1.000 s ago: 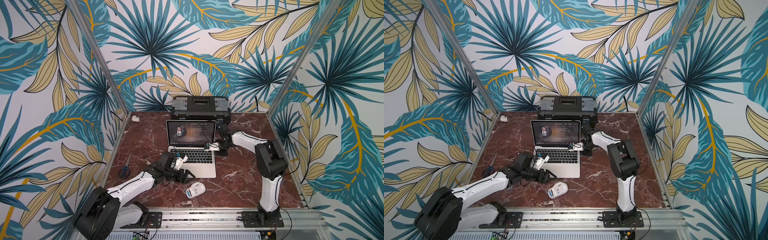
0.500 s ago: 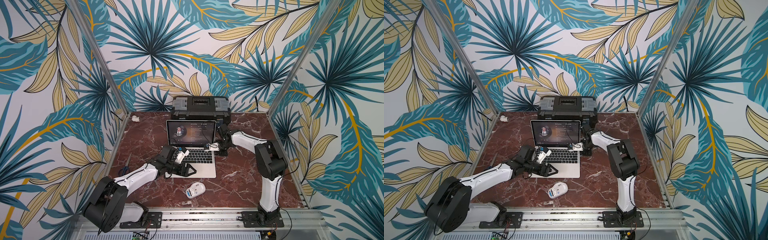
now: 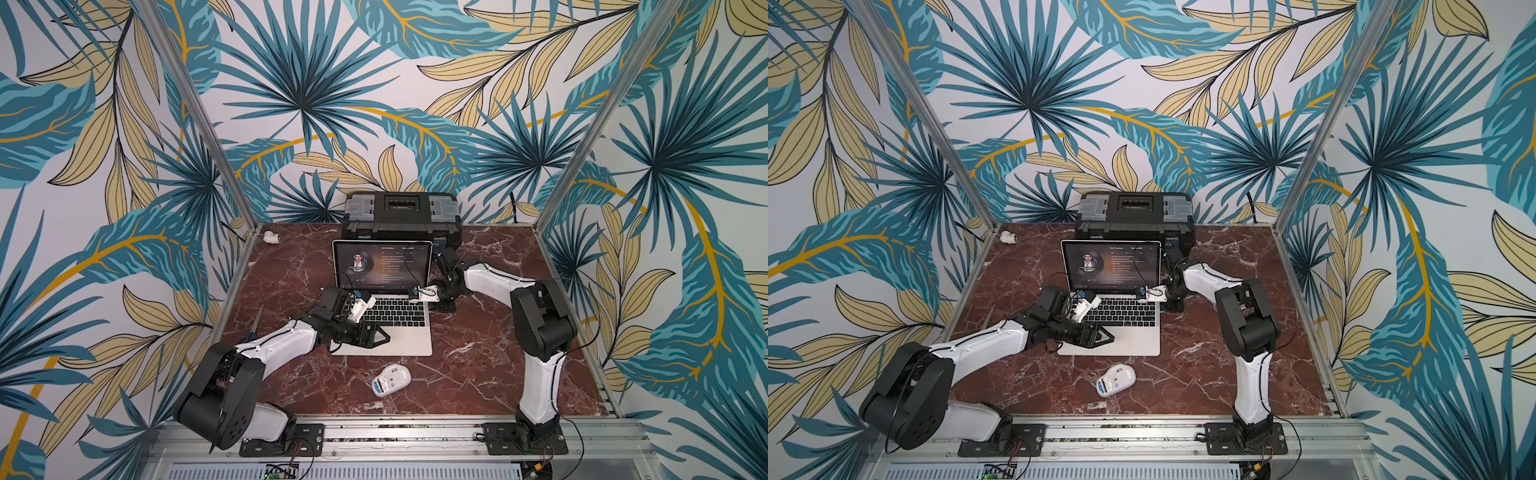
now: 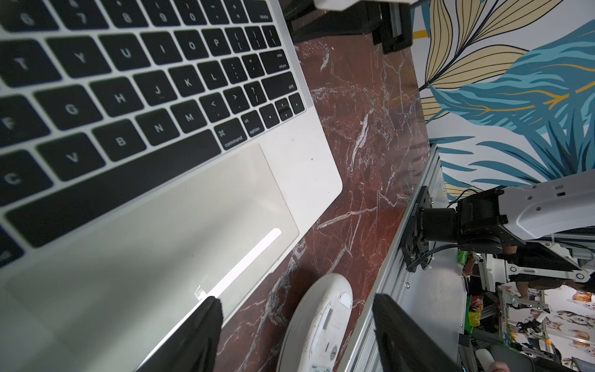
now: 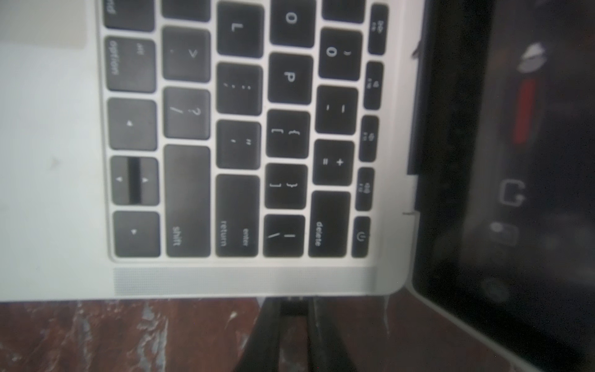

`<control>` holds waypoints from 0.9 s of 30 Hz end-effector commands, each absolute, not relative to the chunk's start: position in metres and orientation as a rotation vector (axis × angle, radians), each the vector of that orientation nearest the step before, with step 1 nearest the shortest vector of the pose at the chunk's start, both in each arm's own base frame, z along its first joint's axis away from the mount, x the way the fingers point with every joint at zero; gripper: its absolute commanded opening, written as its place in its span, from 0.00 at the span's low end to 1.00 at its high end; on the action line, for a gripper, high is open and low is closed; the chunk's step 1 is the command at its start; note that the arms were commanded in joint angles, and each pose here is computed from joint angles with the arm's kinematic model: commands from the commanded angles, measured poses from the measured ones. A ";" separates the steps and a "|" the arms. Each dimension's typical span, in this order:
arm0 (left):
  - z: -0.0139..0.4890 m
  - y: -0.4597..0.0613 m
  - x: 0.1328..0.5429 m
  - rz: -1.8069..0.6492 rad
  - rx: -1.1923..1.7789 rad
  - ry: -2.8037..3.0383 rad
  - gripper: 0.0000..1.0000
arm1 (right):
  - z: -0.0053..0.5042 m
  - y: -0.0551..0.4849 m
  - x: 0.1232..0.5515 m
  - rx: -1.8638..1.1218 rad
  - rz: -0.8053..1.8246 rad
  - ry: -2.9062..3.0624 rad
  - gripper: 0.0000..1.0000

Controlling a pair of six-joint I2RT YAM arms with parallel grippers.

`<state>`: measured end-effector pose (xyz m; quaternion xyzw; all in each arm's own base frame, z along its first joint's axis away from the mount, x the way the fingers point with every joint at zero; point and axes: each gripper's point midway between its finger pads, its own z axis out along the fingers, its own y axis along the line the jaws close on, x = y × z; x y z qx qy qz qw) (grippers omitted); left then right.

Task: Remove the wireless mouse receiver from the laptop
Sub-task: Take out the USB plug from the USB port, then adjust the USB plug.

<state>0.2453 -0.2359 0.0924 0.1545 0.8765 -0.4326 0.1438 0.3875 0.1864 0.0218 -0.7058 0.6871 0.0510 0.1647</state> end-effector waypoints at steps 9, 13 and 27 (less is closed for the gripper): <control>0.101 -0.239 0.257 -1.273 0.540 2.497 0.78 | 0.036 0.158 0.391 -2.008 0.045 1.933 0.00; 0.104 -0.237 0.257 -1.265 0.559 2.508 0.78 | 0.046 0.151 0.387 -2.024 0.030 1.946 0.00; 0.193 -0.283 0.280 -1.656 0.422 2.188 0.59 | 0.135 0.200 0.311 -1.880 0.251 2.009 0.00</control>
